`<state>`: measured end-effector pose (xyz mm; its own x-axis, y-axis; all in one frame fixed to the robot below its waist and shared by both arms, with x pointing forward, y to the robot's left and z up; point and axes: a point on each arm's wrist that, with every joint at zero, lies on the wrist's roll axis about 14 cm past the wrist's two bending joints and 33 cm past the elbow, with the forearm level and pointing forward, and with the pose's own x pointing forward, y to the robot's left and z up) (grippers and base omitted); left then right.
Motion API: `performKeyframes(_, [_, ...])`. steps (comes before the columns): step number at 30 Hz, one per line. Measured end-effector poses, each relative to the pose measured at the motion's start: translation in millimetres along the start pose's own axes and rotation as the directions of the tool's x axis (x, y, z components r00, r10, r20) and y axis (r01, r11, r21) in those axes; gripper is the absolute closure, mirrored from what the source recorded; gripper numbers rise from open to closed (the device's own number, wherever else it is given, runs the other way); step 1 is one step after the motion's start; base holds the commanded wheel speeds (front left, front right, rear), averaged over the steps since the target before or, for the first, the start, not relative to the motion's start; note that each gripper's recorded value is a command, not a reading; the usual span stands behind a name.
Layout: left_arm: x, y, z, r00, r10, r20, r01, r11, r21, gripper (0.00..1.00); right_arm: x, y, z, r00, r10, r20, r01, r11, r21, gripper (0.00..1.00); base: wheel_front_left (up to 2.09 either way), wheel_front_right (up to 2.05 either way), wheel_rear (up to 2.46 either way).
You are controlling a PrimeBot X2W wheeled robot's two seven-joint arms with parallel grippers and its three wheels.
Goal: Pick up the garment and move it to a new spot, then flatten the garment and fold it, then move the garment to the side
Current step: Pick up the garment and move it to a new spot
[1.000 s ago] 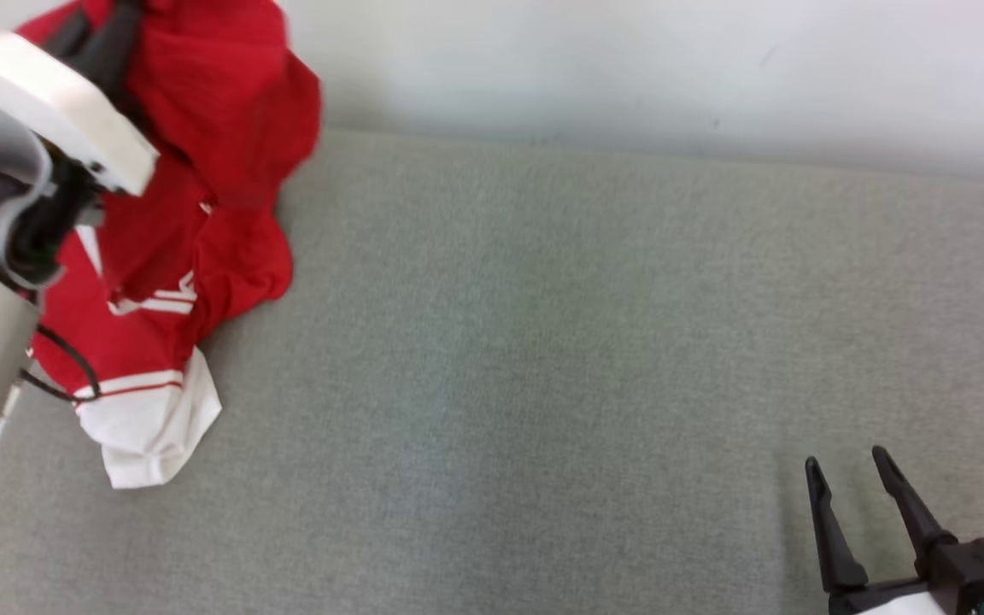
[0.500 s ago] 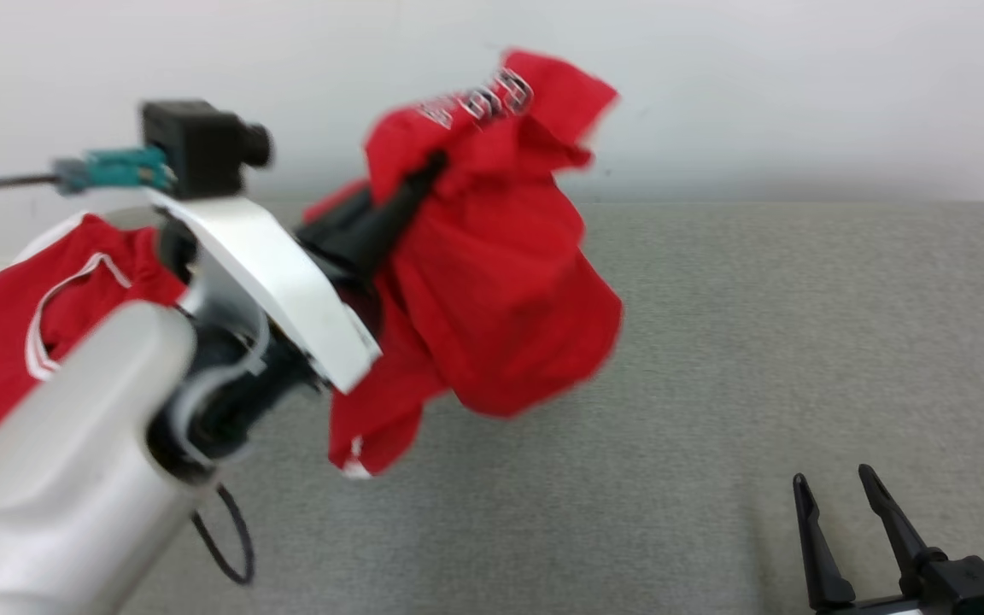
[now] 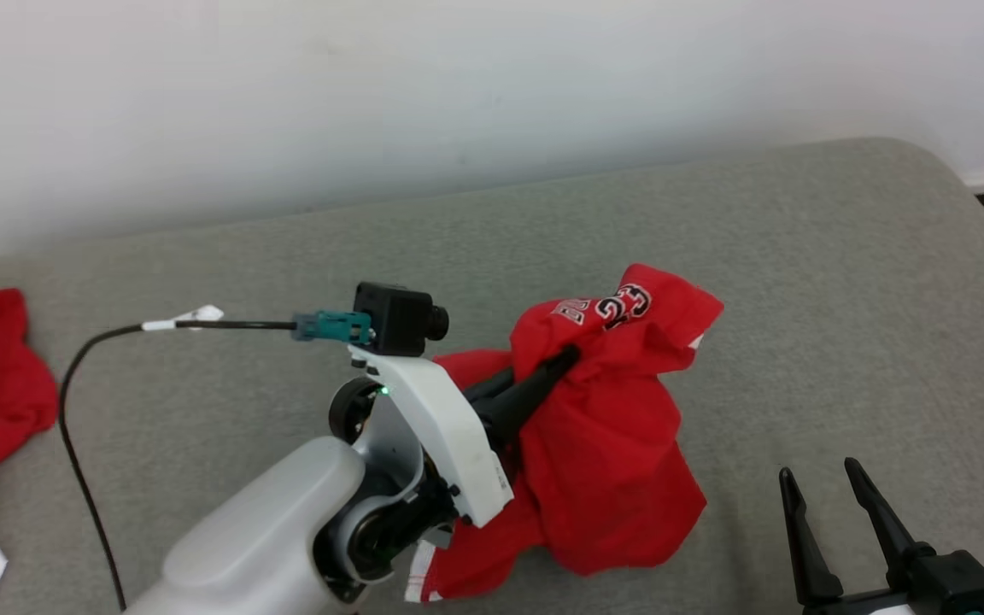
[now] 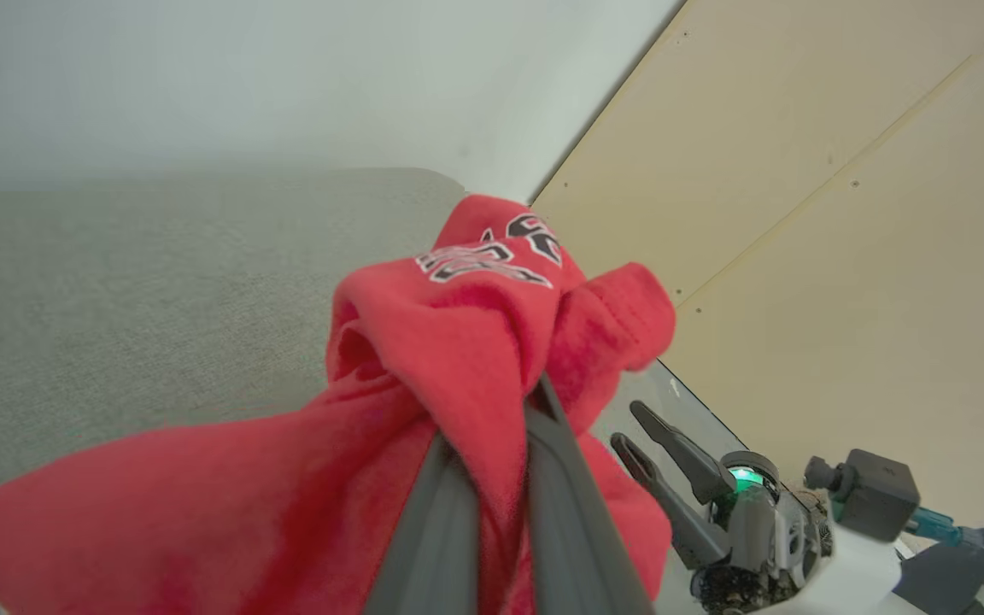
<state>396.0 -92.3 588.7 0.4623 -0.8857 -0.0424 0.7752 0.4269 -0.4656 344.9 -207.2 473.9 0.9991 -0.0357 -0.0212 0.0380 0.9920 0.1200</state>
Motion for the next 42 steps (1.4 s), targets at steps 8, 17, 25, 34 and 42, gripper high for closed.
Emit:
performKeyframes(8, [30,59,-41,0.986,0.128,-0.109,-0.131,0.991,-0.02,1.0,-9,-22,-3,0.997,-0.075,-0.017,0.075,0.997,-0.009,0.0,0.0,0.0,0.0])
performKeyframes(17, [34,143,-40,0.948,0.312,-0.055,-0.304,0.945,0.119,1.0,-6,-31,-12,0.993,-0.107,-0.047,0.107,0.994,-0.009,0.0,0.0,0.0,0.0])
performKeyframes(25, [20,175,-28,0.918,0.394,0.046,-0.397,0.91,0.12,0.0,5,-19,-12,0.997,-0.066,-0.045,0.066,0.998,0.004,0.0,0.0,0.0,0.0])
performKeyframes(34, [-13,178,-6,0.886,0.43,0.171,-0.454,0.881,0.134,0.0,12,-9,-4,0.999,-0.033,-0.013,0.033,0.999,0.005,0.0,0.0,0.0,0.0])
performKeyframes(42, [-70,166,-3,0.816,0.507,0.278,-0.547,0.832,0.091,0.0,10,-1,4,1.0,-0.004,0.014,0.004,1.0,-0.006,0.0,0.0,0.0,0.0])
